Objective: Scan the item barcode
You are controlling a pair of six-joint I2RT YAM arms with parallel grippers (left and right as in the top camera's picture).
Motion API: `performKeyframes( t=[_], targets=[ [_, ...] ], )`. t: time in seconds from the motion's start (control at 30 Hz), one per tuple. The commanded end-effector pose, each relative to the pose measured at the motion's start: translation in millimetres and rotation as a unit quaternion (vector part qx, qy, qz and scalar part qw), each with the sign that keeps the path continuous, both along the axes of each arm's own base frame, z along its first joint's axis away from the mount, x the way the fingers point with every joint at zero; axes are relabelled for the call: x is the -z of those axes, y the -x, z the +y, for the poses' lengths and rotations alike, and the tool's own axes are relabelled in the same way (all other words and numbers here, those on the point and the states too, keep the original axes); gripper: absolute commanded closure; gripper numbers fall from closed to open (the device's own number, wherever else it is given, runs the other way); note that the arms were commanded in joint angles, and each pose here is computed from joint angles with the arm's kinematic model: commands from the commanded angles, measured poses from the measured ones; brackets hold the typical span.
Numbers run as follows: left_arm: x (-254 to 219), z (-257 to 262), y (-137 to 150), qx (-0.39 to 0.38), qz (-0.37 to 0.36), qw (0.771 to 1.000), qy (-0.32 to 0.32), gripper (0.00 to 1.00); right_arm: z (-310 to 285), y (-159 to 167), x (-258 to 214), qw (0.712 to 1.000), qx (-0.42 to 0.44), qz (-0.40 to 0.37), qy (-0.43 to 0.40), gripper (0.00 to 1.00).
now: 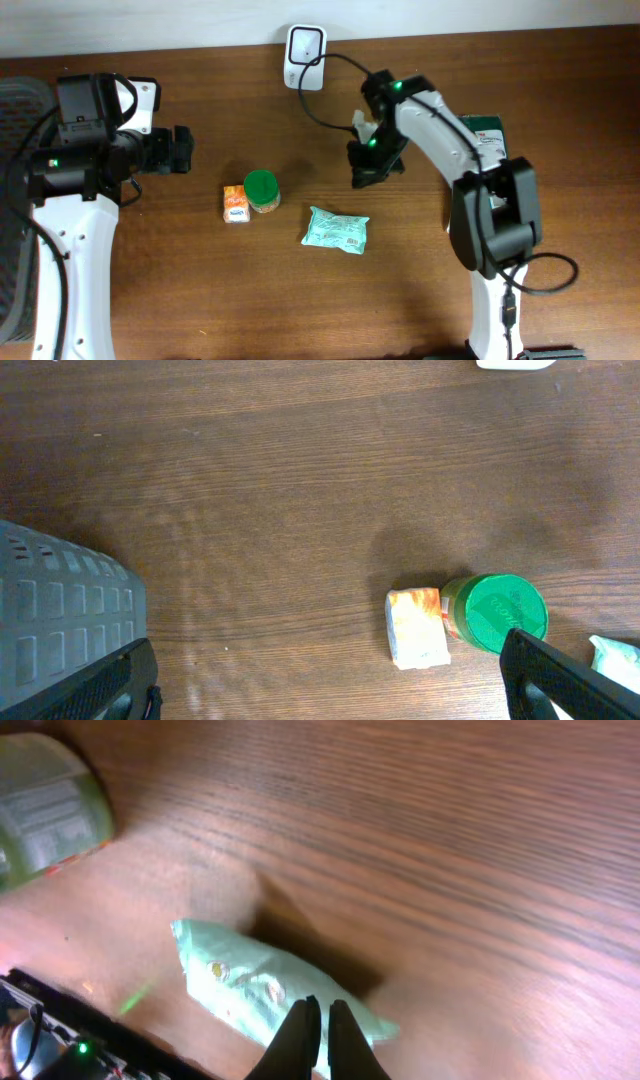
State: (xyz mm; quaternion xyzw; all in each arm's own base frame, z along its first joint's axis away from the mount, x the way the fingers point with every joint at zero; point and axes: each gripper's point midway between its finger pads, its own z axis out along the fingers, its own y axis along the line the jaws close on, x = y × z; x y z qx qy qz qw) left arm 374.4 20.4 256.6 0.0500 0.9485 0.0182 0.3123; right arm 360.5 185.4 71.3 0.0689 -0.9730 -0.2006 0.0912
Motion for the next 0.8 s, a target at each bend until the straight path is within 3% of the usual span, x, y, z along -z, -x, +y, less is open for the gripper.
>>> performKeyframes(
  t=[0.0, 0.17, 0.33, 0.63, 0.77],
  targets=[
    [-3.9, 2.2, -0.7, 0.004, -0.005, 1.000, -0.007, 0.01, 0.3, 10.3, -22.5, 0.997, -0.077, -0.032, 0.000, 0.95],
    [-3.9, 2.2, -0.7, 0.004, -0.005, 1.000, -0.007, 0.01, 37.3, 52.2, -19.8, 0.976, -0.218, -0.031, 0.011, 0.95],
    [-3.9, 2.3, -0.7, 0.003, -0.005, 1.000, -0.007, 0.01, 65.4, 90.9, -9.8, 0.959, -0.283, -0.014, 0.033, 0.92],
    [-3.9, 2.2, -0.7, 0.004, -0.005, 1.000, -0.007, 0.01, 104.9, 131.4, 28.3, 0.959, -0.277, -0.010, 0.054, 0.93],
    [-3.9, 2.3, -0.7, 0.003, -0.005, 1.000, -0.007, 0.01, 95.7, 115.6, 43.6, 0.964, -0.220, -0.051, 0.139, 0.93]
  ],
)
